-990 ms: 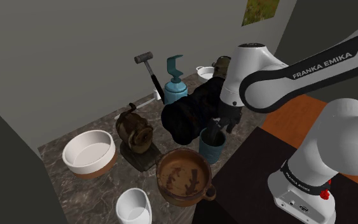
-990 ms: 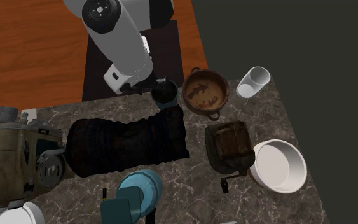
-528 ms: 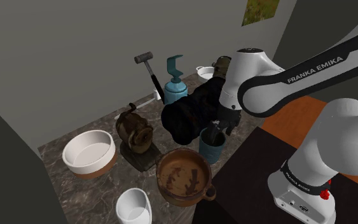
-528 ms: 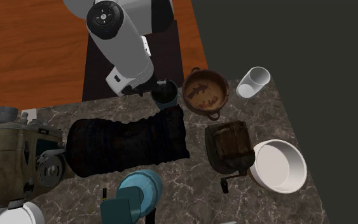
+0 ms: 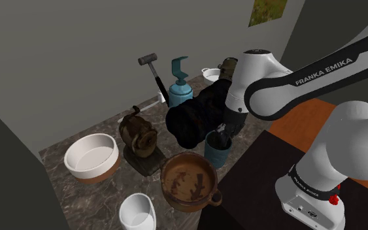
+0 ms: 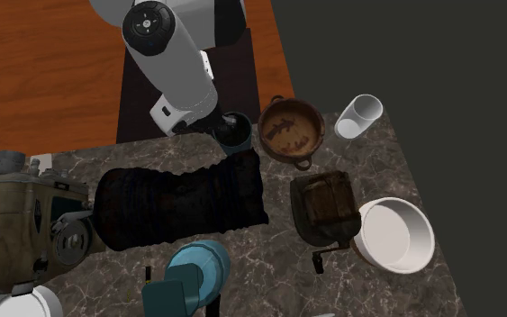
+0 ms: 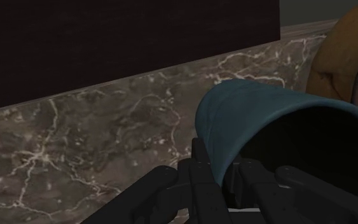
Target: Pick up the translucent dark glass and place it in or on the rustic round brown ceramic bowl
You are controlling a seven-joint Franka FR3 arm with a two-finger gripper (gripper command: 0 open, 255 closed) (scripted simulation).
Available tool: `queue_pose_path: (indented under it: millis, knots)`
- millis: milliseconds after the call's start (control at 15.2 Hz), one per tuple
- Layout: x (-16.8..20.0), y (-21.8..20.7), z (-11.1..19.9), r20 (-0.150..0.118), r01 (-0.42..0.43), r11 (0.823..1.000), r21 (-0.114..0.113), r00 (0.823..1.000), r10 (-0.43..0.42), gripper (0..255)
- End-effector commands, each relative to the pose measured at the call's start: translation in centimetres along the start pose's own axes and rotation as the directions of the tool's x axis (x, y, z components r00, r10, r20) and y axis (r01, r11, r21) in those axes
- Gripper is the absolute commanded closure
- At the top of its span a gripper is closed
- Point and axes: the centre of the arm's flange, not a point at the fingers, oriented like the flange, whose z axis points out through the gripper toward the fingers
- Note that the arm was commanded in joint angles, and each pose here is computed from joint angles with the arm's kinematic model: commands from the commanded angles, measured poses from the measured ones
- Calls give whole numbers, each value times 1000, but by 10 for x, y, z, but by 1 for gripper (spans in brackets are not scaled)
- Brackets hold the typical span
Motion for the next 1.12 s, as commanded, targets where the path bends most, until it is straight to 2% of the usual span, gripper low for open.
queue_pose_path:
  millis: [0,198,1056]
  knots:
    - [0,0,0,0,0,1000,0,1000,0,255]
    - [0,0,0,0,0,1000,0,1000,0,255]
    - [-2,-7,-68,0,0,1000,0,1000,0,255]
